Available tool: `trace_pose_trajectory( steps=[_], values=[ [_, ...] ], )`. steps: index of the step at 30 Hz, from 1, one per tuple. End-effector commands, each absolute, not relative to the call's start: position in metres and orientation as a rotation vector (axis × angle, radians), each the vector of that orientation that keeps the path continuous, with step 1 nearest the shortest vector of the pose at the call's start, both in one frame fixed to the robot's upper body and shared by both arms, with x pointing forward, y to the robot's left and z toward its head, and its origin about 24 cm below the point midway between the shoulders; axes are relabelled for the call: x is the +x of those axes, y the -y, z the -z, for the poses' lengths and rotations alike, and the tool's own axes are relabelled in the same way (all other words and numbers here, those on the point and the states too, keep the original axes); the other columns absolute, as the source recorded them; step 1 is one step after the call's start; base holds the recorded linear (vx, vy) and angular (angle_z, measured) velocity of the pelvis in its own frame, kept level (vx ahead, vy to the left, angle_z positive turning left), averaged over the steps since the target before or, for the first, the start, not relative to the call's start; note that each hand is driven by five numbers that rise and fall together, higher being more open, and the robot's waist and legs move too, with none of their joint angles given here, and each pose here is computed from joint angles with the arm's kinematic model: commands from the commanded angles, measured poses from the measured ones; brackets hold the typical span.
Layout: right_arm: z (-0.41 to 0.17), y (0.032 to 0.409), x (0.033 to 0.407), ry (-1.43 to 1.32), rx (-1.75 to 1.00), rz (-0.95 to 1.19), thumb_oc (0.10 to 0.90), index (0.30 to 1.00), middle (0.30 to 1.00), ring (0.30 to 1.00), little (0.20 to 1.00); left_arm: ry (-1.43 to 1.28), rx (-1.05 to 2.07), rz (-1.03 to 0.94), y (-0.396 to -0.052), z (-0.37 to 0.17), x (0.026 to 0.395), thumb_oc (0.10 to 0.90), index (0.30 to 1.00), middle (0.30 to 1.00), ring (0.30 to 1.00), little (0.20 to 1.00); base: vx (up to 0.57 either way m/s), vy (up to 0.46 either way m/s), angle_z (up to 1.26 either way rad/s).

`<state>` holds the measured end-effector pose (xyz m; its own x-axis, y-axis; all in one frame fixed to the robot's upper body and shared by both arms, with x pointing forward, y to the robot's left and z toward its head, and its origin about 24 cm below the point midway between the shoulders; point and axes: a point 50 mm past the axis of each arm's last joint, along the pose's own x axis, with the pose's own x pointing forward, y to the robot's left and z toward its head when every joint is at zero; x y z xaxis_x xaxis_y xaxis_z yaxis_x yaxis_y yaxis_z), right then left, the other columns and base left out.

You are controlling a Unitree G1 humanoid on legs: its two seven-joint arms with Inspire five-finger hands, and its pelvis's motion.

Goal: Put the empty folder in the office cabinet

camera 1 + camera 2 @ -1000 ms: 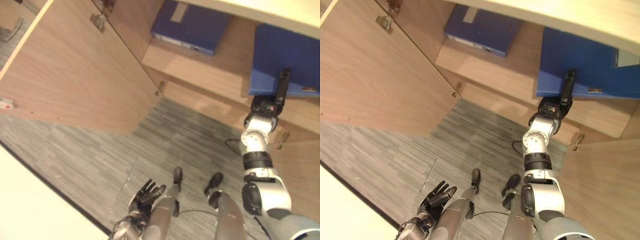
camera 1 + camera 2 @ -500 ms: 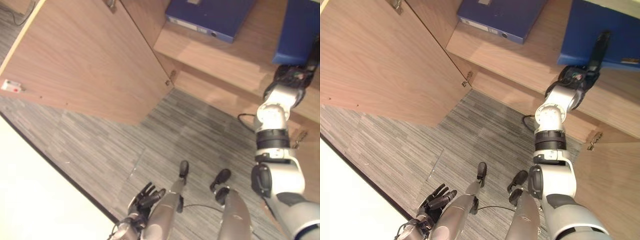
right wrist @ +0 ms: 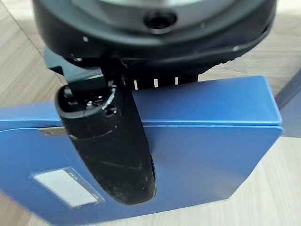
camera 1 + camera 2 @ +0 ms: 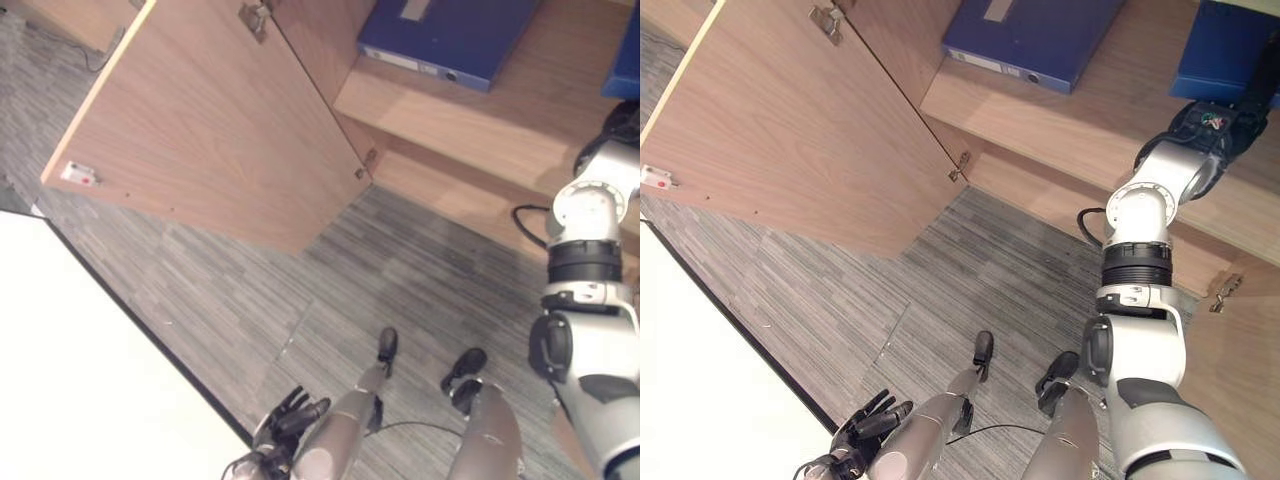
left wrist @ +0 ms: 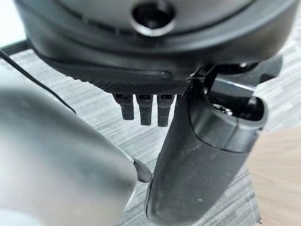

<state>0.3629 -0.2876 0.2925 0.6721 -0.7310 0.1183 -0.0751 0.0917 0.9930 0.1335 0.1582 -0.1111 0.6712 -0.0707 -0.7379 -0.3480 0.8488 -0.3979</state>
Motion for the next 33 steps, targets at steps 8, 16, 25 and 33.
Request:
trace_pose_trajectory(
  steps=[8, 16, 25, 33],
  values=[
    [-0.357, 0.292, 0.360, 0.778, 1.103, 0.430, 0.800, 0.900, 0.900, 0.900, 0.900, -0.923, -0.529, -0.175, -0.165, 0.118, 0.104, 0.800, 0.900, 0.900, 0.900, 0.900, 0.00, 0.003, -0.03],
    [-0.313, 0.308, 0.377, 0.588, 1.048, 0.480, 0.800, 0.900, 0.900, 0.900, 0.900, -0.926, -0.551, -0.125, -0.157, 0.117, 0.103, 0.800, 0.900, 0.900, 0.900, 0.900, 0.00, 0.017, -0.03],
    [-0.291, 0.302, 0.389, 0.455, 0.835, 0.337, 0.800, 0.900, 0.900, 0.900, 0.900, -0.952, -0.550, -0.087, -0.160, 0.121, 0.095, 0.800, 0.900, 0.900, 0.900, 0.900, 0.00, 0.000, 0.00],
    [-0.311, 0.295, 0.385, 0.537, 0.745, 0.229, 0.800, 0.900, 0.900, 0.900, 0.900, -0.975, -0.541, -0.084, -0.163, 0.125, 0.087, 0.800, 0.900, 0.900, 0.900, 0.900, 0.00, 0.000, 0.00]
  ],
)
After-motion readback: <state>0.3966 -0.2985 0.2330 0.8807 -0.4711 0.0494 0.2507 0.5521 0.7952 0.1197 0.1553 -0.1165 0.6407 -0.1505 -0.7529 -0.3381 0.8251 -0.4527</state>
